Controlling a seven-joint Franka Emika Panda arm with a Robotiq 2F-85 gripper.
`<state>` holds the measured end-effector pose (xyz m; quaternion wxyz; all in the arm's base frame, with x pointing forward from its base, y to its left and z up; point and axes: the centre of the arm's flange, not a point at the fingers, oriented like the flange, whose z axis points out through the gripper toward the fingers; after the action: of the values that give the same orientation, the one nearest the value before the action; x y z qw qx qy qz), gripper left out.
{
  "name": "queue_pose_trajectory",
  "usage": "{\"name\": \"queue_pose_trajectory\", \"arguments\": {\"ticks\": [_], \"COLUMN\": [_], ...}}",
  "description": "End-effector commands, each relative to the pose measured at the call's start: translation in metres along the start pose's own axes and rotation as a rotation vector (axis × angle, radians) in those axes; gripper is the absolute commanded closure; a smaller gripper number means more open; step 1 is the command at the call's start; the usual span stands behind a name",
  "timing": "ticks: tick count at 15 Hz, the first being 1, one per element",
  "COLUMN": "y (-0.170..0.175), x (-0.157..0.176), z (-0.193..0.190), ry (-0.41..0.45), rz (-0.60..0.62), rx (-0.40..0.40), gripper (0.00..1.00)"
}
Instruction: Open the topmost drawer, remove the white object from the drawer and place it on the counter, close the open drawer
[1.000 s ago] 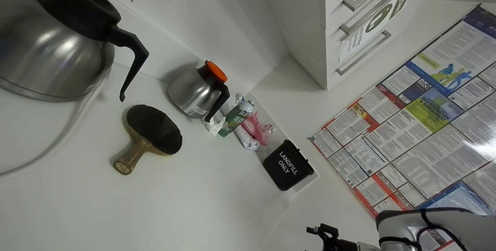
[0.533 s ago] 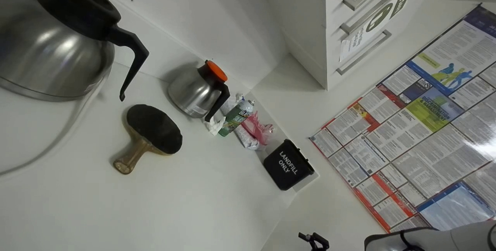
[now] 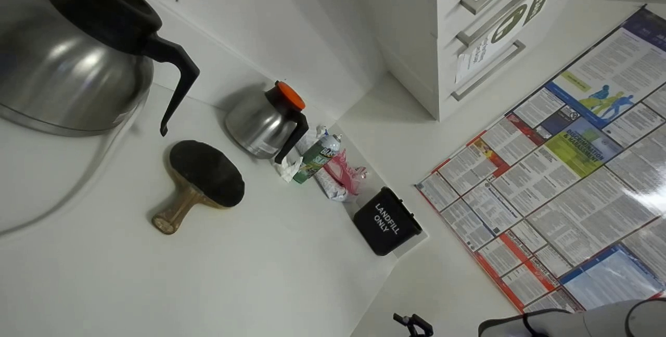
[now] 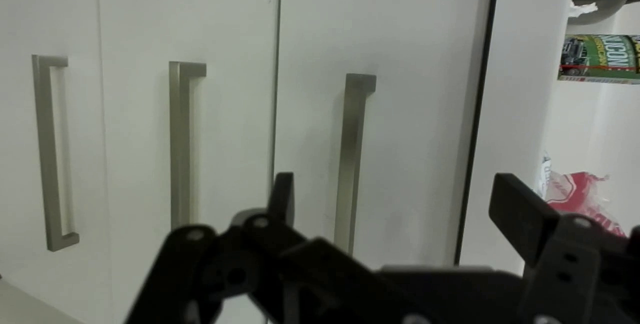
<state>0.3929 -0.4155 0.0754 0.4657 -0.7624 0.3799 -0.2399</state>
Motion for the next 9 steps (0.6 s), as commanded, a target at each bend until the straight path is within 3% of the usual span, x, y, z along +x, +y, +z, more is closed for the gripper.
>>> {"name": "queue_pose_trajectory", "arguments": {"ticks": [1, 9], "y": [0.004, 0.023], "x": [0.009, 0.014], "z": [0.018, 0.075], "ry": [0.036, 0.095], "rz": [0.046, 0.118], "rx": [0.054, 0.158], "gripper": [0.0, 0.0]}}
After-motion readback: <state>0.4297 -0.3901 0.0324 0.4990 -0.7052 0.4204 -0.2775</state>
